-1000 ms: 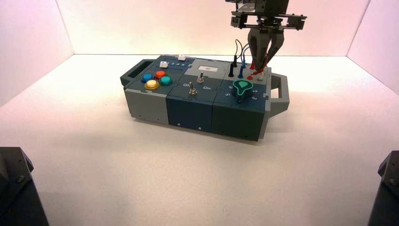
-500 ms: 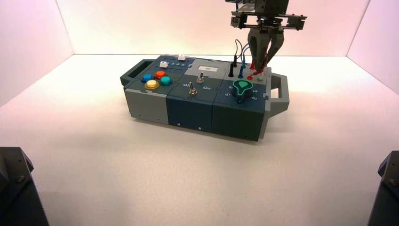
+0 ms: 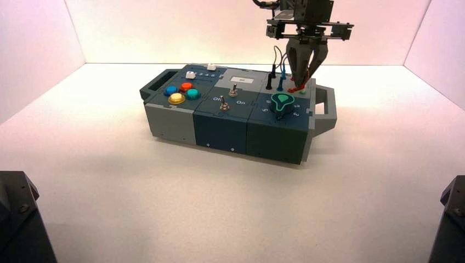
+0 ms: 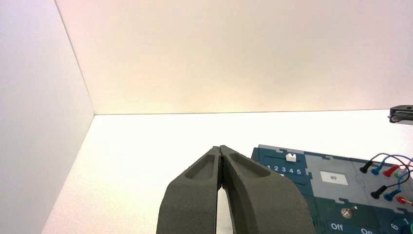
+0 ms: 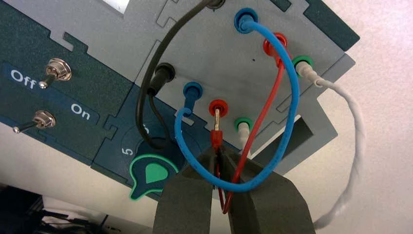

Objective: Insert the red wire.

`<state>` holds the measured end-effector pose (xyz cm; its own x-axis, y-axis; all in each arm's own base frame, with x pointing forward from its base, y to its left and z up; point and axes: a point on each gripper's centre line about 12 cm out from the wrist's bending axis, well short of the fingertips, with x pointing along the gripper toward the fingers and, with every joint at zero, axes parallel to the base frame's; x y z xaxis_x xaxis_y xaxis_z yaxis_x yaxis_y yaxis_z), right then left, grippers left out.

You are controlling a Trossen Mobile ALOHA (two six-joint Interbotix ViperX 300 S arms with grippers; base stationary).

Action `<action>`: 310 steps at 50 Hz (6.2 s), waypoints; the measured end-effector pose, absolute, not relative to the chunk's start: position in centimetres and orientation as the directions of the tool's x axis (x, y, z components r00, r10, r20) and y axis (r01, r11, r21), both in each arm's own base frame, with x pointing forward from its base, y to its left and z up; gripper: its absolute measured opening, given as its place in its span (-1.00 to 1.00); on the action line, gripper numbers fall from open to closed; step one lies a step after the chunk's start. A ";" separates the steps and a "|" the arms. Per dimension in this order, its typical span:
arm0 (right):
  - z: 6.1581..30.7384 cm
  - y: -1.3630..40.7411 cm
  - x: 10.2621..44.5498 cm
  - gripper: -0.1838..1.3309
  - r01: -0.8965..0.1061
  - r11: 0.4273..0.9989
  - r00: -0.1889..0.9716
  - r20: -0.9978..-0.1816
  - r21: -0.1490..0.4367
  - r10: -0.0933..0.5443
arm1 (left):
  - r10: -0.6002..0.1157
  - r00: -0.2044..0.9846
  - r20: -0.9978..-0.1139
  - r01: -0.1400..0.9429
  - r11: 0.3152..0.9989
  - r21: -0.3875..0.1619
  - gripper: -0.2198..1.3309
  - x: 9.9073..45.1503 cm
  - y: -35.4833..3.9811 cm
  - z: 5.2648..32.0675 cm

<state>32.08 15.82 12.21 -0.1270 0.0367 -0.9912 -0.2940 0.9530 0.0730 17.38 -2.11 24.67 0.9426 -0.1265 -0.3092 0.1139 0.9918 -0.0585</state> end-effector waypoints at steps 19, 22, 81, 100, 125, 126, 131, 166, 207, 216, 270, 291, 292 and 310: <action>12.6 16.0 32.5 -0.87 -0.294 0.953 -0.115 -0.992 0.075 0.042 | -0.126 0.943 -0.309 0.114 0.992 -0.058 -0.93 17.4 -2.1 24.7; 12.8 16.1 32.7 -0.87 -0.296 0.952 -0.108 -0.993 0.076 0.046 | -0.125 0.942 -0.311 0.113 0.992 -0.059 -0.92 17.4 -2.1 24.7; 12.5 16.7 33.2 -0.88 -0.305 0.950 -0.097 -0.995 0.066 0.037 | -0.125 0.943 -0.308 0.114 0.992 -0.054 -0.92 17.4 -2.1 24.7; 12.4 16.4 34.0 -0.94 -0.311 0.949 -0.068 -0.997 0.044 0.024 | -0.125 0.943 -0.309 0.114 0.992 -0.053 -0.92 17.4 -2.1 24.7; 12.4 16.5 34.5 -0.94 -0.323 0.946 -0.045 -0.999 0.027 0.013 | -0.125 0.943 -0.309 0.114 0.992 -0.054 -0.93 17.4 -2.1 24.7; 12.4 16.5 34.5 -0.94 -0.325 0.945 -0.045 -0.999 0.027 0.013 | -0.125 0.943 -0.309 0.114 0.992 -0.053 -0.93 17.4 -2.1 24.7; 12.6 16.5 34.8 -0.94 -0.326 0.945 -0.032 -0.999 0.024 0.014 | -0.124 0.943 -0.309 0.112 0.992 -0.054 -0.92 17.4 -2.1 24.7; 12.4 16.9 35.7 -0.88 -0.330 0.944 -0.001 -1.000 0.023 0.024 | -0.118 0.944 -0.309 0.106 0.993 -0.053 -0.93 17.4 -1.9 24.7; 11.7 17.1 36.3 -0.24 -0.328 0.944 -0.009 -1.000 0.022 0.020 | -0.118 0.944 -0.309 0.106 0.993 -0.053 -0.93 17.4 -1.9 24.7; 12.1 17.3 36.6 -0.24 -0.331 0.944 -0.002 -1.000 0.022 0.022 | -0.116 0.944 -0.309 0.105 0.993 -0.053 -0.93 17.4 -1.9 24.7; 13.4 17.2 36.8 -0.09 -0.337 0.942 -0.004 -1.000 0.002 0.001 | -0.116 0.944 -0.309 0.105 0.993 -0.051 -0.92 17.4 -1.9 24.7; 14.8 17.0 36.5 -0.09 -0.330 0.944 0.002 -1.000 0.003 0.004 | -0.116 0.943 -0.311 0.106 0.993 -0.050 -0.93 17.4 -1.9 24.6; 14.9 17.0 36.5 -0.09 -0.330 0.944 0.002 -1.000 0.003 0.004 | -0.116 0.944 -0.309 0.105 0.993 -0.051 -0.93 17.4 -1.9 24.7; 14.9 17.1 36.3 0.18 -0.333 0.943 -0.008 -1.000 0.002 -0.001 | -0.116 0.944 -0.309 0.105 0.993 -0.051 -0.93 17.4 -1.9 24.7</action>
